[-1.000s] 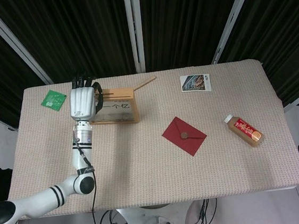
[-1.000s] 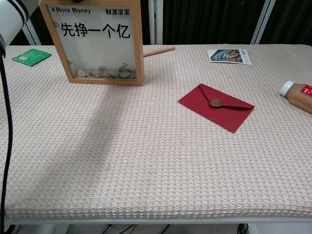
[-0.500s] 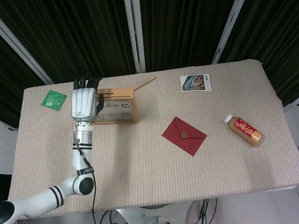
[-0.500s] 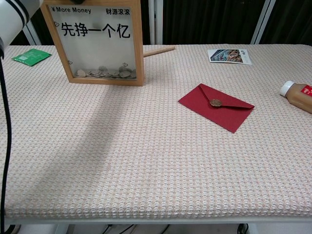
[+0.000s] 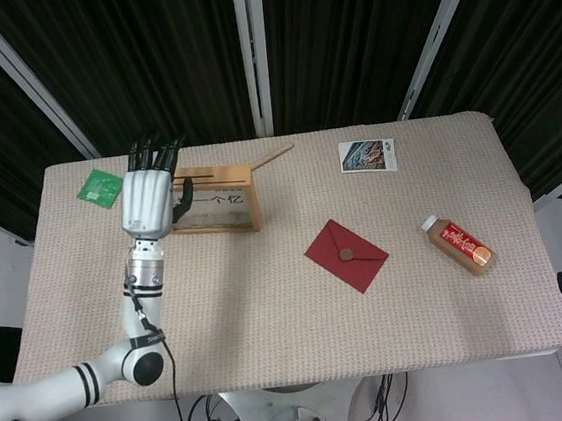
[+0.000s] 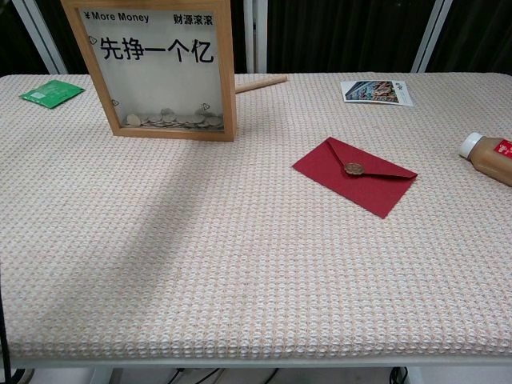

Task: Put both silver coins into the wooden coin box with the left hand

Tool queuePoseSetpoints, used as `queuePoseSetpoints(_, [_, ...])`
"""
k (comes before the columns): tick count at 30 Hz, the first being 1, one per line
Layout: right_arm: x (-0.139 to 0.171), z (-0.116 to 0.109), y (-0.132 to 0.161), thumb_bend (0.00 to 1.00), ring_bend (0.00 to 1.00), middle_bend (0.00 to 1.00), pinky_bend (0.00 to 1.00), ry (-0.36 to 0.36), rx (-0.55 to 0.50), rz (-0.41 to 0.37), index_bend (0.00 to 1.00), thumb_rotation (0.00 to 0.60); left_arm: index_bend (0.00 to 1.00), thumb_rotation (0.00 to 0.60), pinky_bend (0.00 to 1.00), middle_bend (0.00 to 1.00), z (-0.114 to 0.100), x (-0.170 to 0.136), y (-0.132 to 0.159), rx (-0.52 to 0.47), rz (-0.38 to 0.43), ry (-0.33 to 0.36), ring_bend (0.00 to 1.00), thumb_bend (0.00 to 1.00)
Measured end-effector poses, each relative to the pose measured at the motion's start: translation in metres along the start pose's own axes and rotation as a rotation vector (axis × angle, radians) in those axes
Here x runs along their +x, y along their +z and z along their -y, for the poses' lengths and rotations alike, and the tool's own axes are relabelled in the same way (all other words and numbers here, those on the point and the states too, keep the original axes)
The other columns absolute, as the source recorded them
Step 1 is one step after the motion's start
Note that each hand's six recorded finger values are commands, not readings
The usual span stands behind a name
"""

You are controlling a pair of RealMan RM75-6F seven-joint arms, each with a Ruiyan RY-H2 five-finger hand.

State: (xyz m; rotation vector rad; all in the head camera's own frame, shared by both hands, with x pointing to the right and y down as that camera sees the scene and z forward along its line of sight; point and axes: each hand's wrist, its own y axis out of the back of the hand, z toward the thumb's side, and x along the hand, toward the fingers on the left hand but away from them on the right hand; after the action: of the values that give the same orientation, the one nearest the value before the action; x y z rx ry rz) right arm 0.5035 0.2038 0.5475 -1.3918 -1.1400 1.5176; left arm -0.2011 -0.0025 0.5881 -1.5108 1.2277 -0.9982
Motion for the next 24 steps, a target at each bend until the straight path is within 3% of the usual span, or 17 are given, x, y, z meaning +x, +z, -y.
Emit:
queuePoseSetpoints(5, [0.002, 0.000, 0.000, 0.36, 0.00, 0.00, 0.00, 0.000, 0.003, -0.004, 0.00, 0.600, 0.23, 0.600, 0.11, 0.23, -0.017, -0.036, -0.014, 0.032, 0.089, -0.004, 0.08, 0.30])
queuePoseSetpoints(8, [0.003, 0.001, 0.002, 0.35, 0.00, 0.00, 0.00, 0.009, 0.006, -0.021, 0.00, 0.600, 0.24, 0.600, 0.12, 0.22, -0.021, -0.074, -0.036, 0.057, 0.114, -0.070, 0.08, 0.25])
queuePoseSetpoints(15, [0.008, 0.009, 0.014, 0.35, 0.00, 0.00, 0.00, 0.047, 0.024, -0.080, 0.00, 0.600, 0.21, 0.600, 0.12, 0.17, -0.019, -0.176, -0.110, 0.103, -0.003, -0.321, 0.05, 0.21])
queuePoseSetpoints(18, [0.007, 0.012, 0.020, 0.35, 0.00, 0.00, 0.00, 0.053, 0.031, -0.091, 0.00, 0.600, 0.19, 0.600, 0.11, 0.15, -0.015, -0.201, -0.133, 0.133, -0.050, -0.362, 0.03, 0.22])
queuePoseSetpoints(24, [0.005, 0.016, 0.030, 0.35, 0.00, 0.00, 0.00, 0.063, 0.041, -0.109, 0.00, 0.600, 0.18, 0.600, 0.10, 0.15, -0.014, -0.230, -0.170, 0.213, -0.120, -0.363, 0.03, 0.28])
